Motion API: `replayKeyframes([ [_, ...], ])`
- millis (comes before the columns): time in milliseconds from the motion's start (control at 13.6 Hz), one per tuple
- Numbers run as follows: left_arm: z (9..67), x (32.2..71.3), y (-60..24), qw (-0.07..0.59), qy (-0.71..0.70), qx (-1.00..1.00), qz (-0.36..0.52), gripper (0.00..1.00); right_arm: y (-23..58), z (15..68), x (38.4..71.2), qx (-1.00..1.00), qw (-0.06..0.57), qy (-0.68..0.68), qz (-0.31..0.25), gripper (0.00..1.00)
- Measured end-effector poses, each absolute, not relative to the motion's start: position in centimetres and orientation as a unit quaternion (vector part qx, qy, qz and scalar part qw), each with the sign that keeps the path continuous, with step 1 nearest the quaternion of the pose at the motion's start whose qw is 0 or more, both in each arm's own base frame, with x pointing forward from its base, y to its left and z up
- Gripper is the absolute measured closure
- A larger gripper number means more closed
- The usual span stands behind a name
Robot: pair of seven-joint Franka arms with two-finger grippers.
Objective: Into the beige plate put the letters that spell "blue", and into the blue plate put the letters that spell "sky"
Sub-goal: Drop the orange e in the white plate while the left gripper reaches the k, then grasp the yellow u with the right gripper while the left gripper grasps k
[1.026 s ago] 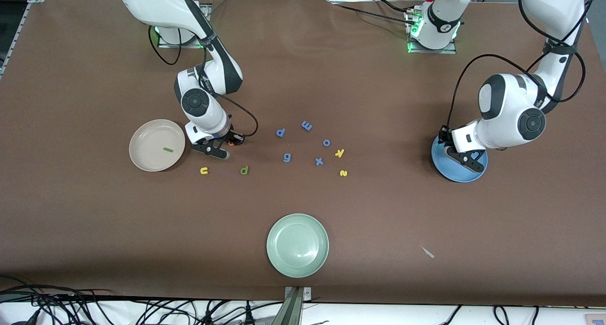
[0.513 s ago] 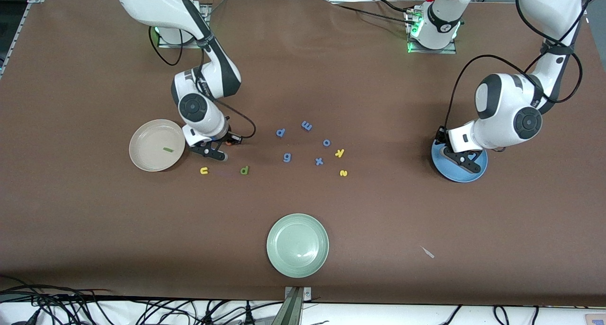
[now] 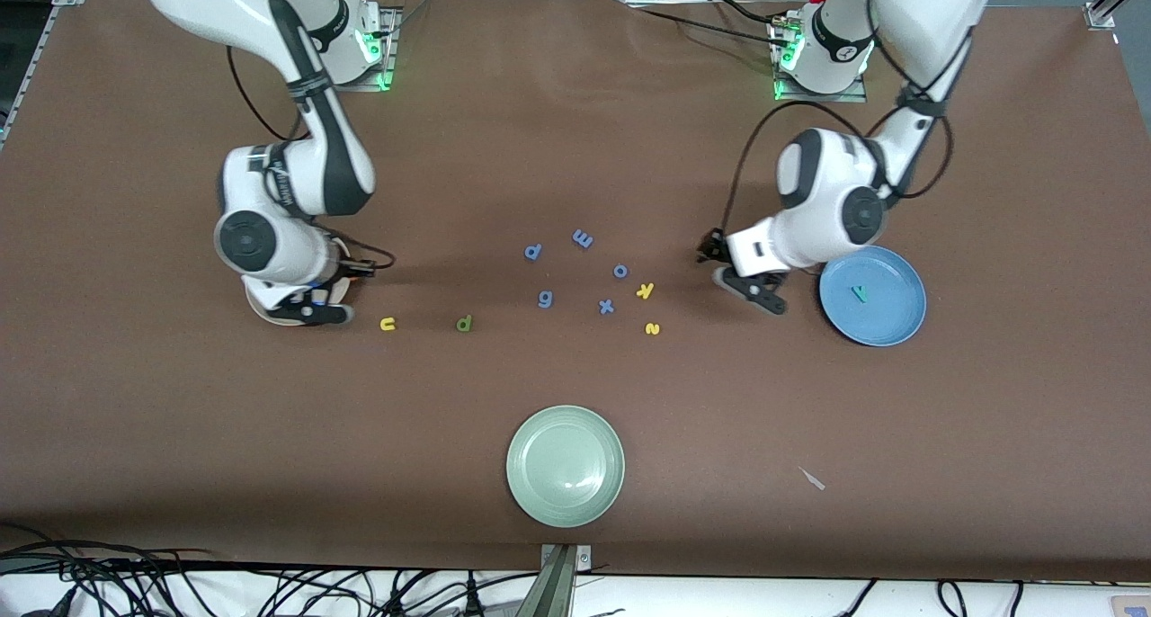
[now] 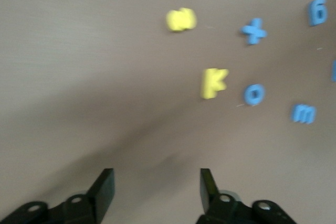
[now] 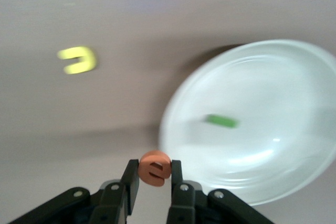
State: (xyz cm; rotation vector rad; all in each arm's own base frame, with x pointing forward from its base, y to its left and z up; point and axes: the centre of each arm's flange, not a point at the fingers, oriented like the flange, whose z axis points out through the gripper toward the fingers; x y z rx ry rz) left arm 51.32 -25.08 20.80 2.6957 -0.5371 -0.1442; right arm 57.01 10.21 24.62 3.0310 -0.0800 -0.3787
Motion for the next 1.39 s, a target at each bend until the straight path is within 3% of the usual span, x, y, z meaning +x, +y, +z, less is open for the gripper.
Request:
replayKeyframes([
  [220, 18.7, 50.4, -30.4, 0.209, -0.193, 0.958, -0.04, 0.24, 5.5, 23.7, 57.2, 0.989, 0.042, -0.018, -0.138, 0.71],
  [366, 18.4, 50.8, -33.0, 0.212, -0.207, 0.955, -0.032, 0.25, 4.5, 23.0, 57.1, 0.988, 0.043, -0.022, -0.144, 0.56],
  [586, 18.7, 51.4, -34.9, 0.217, -0.216, 0.952, -0.023, 0.34, 6.6, 23.7, 57.6, 0.99, 0.04, -0.002, -0.135, 0.25],
  [733, 18.8, 51.7, -35.0, 0.195, -0.238, 0.951, -0.008, 0.38, 9.5, 24.8, 58.3, 0.992, 0.034, 0.022, -0.119, 0.04],
  [806, 18.9, 51.8, -35.1, 0.171, -0.251, 0.953, -0.003, 0.45, 11.3, 25.3, 58.6, 0.993, 0.029, 0.037, -0.109, 0.0],
  [1026, 19.6, 52.5, -36.2, 0.103, -0.268, 0.958, 0.015, 0.47, 15.6, 25.1, 59.5, 0.995, 0.021, 0.071, -0.074, 0.0],
  [1173, 19.2, 52.5, -36.6, 0.093, -0.257, 0.962, 0.014, 0.45, 17.6, 24.0, 60.1, 0.994, 0.021, 0.085, -0.064, 0.0],
  [1392, 17.6, 52.0, -36.9, 0.091, -0.254, 0.963, 0.002, 0.36, 18.3, 21.5, 61.2, 0.994, 0.027, 0.091, -0.052, 0.0],
])
